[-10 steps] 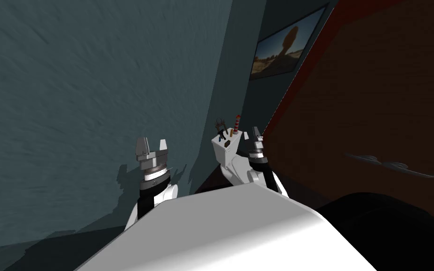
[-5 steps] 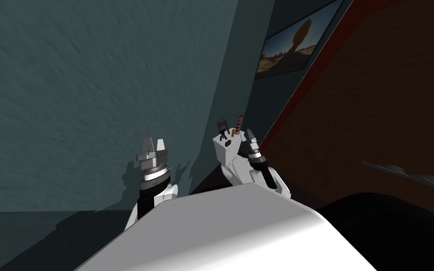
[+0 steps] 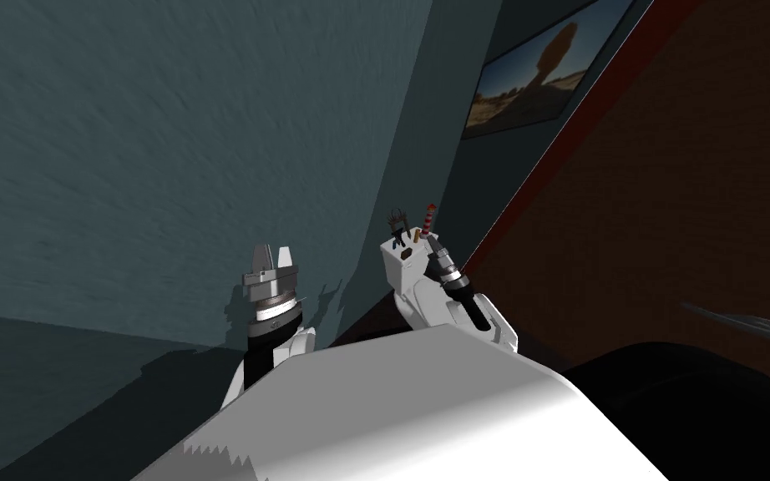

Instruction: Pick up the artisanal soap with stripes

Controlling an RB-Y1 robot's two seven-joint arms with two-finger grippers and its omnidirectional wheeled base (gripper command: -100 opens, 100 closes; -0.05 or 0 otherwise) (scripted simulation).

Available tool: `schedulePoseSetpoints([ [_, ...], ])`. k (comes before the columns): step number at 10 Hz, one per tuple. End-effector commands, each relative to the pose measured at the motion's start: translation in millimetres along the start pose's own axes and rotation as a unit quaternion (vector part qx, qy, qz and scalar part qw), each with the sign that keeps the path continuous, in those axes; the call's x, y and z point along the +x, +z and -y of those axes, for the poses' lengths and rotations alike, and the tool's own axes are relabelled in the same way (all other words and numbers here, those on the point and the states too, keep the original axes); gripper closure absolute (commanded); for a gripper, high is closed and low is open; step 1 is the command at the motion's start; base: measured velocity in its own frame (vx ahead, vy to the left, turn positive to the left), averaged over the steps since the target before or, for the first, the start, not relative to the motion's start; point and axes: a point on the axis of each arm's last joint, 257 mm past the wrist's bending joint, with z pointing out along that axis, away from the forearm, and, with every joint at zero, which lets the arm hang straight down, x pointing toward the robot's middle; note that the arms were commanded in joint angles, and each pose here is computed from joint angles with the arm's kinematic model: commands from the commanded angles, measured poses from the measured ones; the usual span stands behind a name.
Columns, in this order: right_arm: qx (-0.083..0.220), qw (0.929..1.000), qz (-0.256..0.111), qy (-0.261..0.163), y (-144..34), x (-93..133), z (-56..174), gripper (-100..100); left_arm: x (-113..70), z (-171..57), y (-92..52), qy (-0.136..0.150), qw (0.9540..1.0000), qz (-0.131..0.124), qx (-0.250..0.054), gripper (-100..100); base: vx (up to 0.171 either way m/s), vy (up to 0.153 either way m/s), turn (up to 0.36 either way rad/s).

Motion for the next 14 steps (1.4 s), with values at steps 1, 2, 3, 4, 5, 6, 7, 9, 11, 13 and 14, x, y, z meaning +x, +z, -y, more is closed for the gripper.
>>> schedulePoseSetpoints([
  [1,0.002,0.9996,-0.018,-0.023,-0.6,5.0,5.3,-100,0.0,0.0,0.0,0.000,1.0000,0.000,0.000,0,-0.040,-0.040,0.080],
  [2,0.006,0.9976,-0.046,-0.052,-2.8,10.4,17.1,-100,0.0,0.0,0.0,0.000,1.0000,0.000,0.000,0,-0.047,-0.047,0.166],
  [3,0.007,0.9967,-0.051,-0.062,-3.1,13.2,17.9,-100,0.0,0.0,0.0,0.000,1.0000,0.000,0.000,0,-0.044,-0.050,0.099],
  [4,0.011,0.9928,-0.079,-0.090,-6.0,17.1,31.1,-100,0.0,0.0,0.0,0.000,1.0000,0.000,0.000,0,-0.062,-0.048,0.199],
  [5,0.012,0.9909,-0.086,-0.102,-6.6,20.6,32.4,-100,0.0,0.0,0.0,0.000,1.0000,0.000,0.000,0,-0.060,-0.053,0.126],
  [6,0.016,0.9852,-0.112,-0.129,-10.0,22.8,46.7,-100,0.0,0.0,0.0,0.000,1.0000,0.000,0.000,0,-0.074,-0.055,0.225],
  [7,0.017,0.9822,-0.122,-0.143,-11.1,26.4,48.4,-100,0.0,0.0,0.0,0.000,1.0000,0.000,0.000,0,-0.055,-0.047,0.109],
  [9,0.022,0.9706,-0.156,-0.182,-16.2,30.1,65.7,-100,0.0,0.0,0.0,0.000,1.0000,0.000,0.000,0,-0.054,-0.041,0.177],
  [11,0.026,0.9574,-0.188,-0.218,-20.9,30.7,82.2,-100,-0.1,0.0,-0.1,0.000,1.0000,0.000,0.000,0,-0.033,-0.020,0.101],
  [13,0.029,0.9402,-0.221,-0.258,-25.6,30.3,98.9,-100,-0.1,0.0,-0.1,0.000,1.0000,0.000,0.000,0,-0.075,-0.032,0.197],
  [14,0.034,0.9349,-0.229,-0.269,-29.3,32.4,105.3,-100,0.0,0.0,0.0,0.000,1.0000,0.000,0.000,0,-0.071,-0.039,0.114],
])
